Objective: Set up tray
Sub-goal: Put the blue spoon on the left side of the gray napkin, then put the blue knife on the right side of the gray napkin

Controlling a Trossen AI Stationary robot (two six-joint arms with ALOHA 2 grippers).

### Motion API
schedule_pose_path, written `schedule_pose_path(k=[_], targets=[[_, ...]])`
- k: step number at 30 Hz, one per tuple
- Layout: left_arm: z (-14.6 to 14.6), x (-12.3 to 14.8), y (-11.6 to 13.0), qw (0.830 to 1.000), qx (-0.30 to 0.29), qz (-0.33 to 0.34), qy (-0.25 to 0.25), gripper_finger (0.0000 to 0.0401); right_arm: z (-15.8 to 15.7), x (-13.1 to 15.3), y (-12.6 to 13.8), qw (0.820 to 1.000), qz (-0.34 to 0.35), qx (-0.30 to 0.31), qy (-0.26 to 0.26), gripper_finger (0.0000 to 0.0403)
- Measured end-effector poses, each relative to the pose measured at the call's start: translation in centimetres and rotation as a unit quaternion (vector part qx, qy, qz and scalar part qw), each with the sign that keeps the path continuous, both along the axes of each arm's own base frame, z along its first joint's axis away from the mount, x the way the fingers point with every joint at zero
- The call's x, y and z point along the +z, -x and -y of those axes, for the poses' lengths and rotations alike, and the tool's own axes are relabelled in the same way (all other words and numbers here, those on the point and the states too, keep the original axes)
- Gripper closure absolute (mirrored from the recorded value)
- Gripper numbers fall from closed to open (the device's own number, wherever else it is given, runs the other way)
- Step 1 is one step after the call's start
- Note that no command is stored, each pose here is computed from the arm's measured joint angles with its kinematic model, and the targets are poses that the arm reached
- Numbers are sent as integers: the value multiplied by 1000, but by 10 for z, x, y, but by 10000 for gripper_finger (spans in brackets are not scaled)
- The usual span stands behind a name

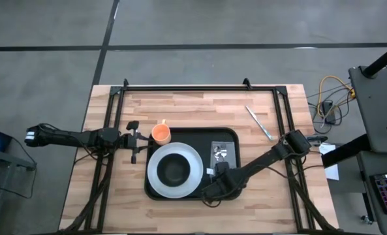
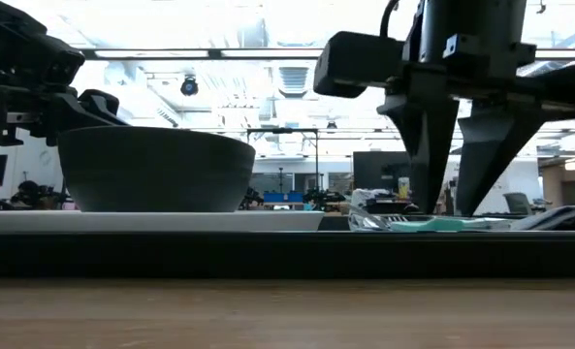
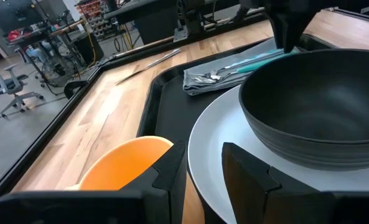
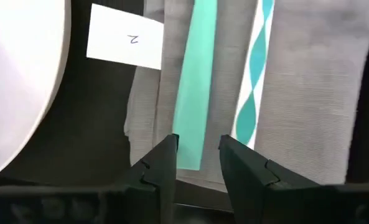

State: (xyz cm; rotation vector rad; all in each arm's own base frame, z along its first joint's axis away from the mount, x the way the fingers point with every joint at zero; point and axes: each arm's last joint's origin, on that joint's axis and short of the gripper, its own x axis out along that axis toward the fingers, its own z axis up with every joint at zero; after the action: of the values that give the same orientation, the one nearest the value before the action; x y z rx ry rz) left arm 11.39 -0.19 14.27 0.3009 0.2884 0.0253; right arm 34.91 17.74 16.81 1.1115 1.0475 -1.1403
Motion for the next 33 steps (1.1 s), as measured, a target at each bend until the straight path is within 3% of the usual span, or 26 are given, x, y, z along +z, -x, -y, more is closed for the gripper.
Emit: schedule_pose_path(k=[18, 23, 33], targets=[[0, 0, 0, 1000, 0, 0, 0, 317, 22, 39, 23, 996, -77, 21, 47, 285], [0, 0, 0, 1000, 0, 0, 0, 317, 40, 60, 46, 992, -64, 26, 102, 270], [0, 0, 0, 1000, 0, 0, 0, 317, 74, 66, 106, 996, -23, 26, 87, 236]])
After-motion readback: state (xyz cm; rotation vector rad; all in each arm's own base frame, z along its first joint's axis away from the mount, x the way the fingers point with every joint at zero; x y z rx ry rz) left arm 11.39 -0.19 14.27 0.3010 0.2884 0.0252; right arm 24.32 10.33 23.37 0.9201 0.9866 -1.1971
